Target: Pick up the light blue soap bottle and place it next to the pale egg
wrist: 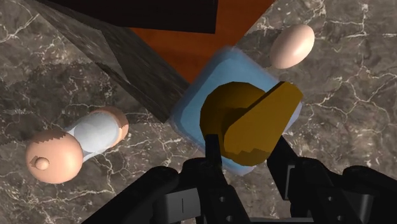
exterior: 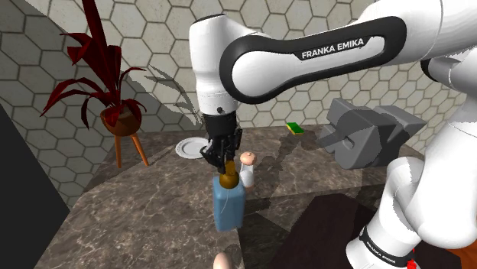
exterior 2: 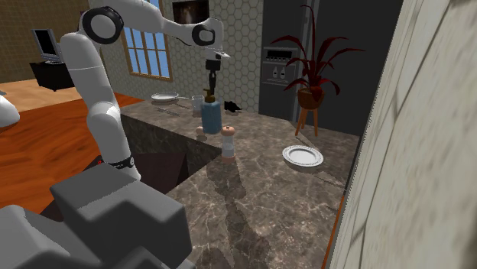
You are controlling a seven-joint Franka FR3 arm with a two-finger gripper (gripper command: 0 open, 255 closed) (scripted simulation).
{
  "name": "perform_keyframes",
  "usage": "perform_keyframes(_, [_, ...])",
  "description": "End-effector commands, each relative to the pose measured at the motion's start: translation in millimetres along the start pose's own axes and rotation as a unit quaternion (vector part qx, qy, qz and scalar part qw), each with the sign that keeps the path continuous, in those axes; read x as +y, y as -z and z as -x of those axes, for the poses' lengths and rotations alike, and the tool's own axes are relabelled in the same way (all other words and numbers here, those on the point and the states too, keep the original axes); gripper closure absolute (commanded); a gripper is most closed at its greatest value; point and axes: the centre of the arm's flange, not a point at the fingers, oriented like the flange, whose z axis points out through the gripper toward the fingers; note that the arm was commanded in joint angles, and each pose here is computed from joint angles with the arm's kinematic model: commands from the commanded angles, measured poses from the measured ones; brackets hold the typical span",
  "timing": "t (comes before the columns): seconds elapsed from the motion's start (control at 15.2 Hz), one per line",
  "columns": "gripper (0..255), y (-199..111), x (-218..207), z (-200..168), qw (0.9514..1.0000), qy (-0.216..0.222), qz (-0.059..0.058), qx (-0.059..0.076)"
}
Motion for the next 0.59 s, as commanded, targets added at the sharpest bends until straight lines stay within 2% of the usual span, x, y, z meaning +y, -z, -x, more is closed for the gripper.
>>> perform_keyframes(0.0, [255, -10.3, 0.1, -1.9, 1.0000, 0.000, 0.000, 0.000])
perform_keyframes(0.53, [255, -52.2, -1.8, -6.4, 1.0000, 0.000, 0.000, 0.000])
